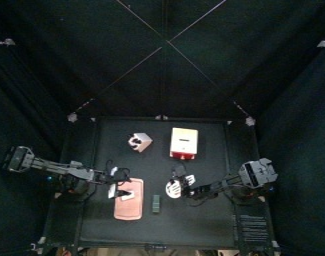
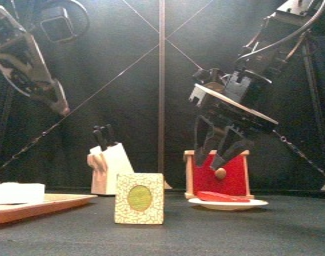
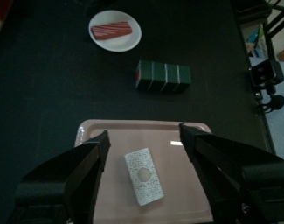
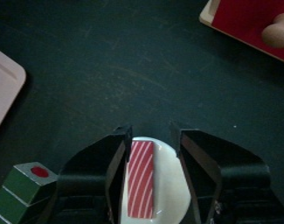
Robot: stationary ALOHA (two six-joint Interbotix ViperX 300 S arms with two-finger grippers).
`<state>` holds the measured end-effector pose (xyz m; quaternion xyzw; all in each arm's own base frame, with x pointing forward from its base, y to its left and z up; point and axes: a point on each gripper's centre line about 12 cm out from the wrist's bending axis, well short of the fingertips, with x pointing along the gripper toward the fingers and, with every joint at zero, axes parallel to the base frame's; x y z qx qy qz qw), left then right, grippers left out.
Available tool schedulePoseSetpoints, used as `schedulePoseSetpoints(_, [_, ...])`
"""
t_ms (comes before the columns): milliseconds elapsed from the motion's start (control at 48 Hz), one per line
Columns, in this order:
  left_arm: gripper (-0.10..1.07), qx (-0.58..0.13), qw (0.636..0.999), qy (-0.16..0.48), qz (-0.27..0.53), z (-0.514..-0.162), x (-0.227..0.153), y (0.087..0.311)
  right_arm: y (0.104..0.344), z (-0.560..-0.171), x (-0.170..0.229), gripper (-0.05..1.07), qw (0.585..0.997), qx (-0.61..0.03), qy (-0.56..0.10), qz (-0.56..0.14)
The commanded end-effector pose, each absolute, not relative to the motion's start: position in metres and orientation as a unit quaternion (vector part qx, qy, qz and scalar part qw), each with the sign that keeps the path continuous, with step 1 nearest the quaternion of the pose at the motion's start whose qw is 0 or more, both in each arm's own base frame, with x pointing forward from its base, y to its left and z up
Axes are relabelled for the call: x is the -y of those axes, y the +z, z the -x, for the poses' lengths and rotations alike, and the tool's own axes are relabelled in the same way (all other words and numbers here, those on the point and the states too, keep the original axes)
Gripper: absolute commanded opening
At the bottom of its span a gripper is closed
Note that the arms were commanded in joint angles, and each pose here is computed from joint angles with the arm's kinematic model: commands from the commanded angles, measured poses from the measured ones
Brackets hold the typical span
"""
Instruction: Grab cleaver
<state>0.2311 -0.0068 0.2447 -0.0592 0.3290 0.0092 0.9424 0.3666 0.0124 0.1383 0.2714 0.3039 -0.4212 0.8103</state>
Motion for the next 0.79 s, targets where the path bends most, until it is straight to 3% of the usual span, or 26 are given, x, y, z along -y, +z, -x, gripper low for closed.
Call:
schedulePoseSetpoints(0, [0.96,-0.307,0.949,0.059,0.046,-0.232,-0.019,0.273,0.165,-0.373,-0.011,0.78,0.824,-0.273,-0.409,-0.283])
schedulePoseSetpoints(333, [0.96,-0.223,0.941,0.228,0.115,-0.220,-0.102,0.289,0.214,-0.366,0.013,0.77,0.852,-0.185,-0.443,-0.207])
schedulePoseSetpoints(500, [0.96,-0.195,0.929,0.287,0.131,-0.215,-0.135,0.293,0.218,-0.363,0.018,0.77,0.848,-0.177,-0.457,-0.200])
schedulePoseSetpoints(771, [0.96,-0.232,0.909,0.319,0.132,-0.233,-0.170,0.270,0.214,-0.360,0.018,0.77,0.846,-0.182,-0.460,-0.197])
